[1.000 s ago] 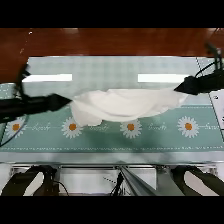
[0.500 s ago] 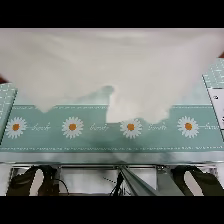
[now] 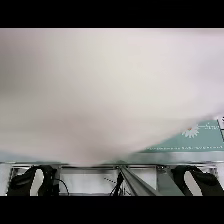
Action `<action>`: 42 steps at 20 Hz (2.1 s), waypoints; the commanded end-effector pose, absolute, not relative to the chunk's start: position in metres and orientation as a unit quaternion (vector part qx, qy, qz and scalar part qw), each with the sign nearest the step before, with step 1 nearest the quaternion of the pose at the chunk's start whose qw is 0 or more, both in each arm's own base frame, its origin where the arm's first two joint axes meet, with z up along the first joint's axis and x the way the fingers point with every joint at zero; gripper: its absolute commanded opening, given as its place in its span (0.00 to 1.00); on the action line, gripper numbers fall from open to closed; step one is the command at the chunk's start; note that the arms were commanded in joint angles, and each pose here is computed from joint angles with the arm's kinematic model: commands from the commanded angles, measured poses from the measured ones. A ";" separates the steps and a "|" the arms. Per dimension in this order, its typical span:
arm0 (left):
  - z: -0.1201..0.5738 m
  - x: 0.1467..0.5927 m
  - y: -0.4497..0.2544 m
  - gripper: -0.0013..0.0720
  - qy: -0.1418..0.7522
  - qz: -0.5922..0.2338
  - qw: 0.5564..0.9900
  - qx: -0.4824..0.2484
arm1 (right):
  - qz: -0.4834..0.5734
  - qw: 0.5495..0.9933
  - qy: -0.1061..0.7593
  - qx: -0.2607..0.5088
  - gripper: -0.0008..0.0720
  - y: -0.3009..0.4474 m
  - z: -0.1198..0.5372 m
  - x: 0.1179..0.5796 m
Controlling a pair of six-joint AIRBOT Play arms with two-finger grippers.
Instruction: Fold the shirts.
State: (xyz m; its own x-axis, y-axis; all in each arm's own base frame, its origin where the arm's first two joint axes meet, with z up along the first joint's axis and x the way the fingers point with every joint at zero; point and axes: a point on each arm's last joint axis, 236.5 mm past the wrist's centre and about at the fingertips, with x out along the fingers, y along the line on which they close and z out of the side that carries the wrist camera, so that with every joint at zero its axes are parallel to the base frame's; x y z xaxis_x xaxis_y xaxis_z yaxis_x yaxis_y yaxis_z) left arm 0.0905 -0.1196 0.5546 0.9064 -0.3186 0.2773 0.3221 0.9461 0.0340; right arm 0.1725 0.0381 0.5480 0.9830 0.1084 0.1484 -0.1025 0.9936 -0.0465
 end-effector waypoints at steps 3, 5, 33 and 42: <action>0.486 0.106 -0.099 0.05 0.016 -0.116 0.993 0.006 | -0.029 0.995 0.079 -0.050 0.04 -0.004 0.481 0.176; 0.467 0.123 -0.093 0.05 0.065 -0.119 0.991 -0.001 | -0.002 0.989 0.143 -0.046 0.04 0.002 0.453 0.197; -0.034 0.413 -0.100 0.05 0.634 -0.206 0.698 -0.262 | 0.126 0.749 0.629 0.164 0.04 -0.002 0.010 0.502; 0.008 0.413 -0.069 0.55 0.655 -0.215 0.683 -0.242 | 0.197 0.701 0.662 0.178 0.68 0.016 0.039 0.460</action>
State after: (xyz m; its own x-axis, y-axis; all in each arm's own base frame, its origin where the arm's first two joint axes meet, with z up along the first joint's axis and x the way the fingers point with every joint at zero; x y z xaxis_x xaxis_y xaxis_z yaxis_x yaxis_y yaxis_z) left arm 0.4215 -0.0934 -0.0118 0.1023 -0.6270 -0.7722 -0.0146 0.7753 -0.6315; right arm 0.4854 0.0106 0.0192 0.1172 0.4682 -0.8758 0.0067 0.8815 0.4721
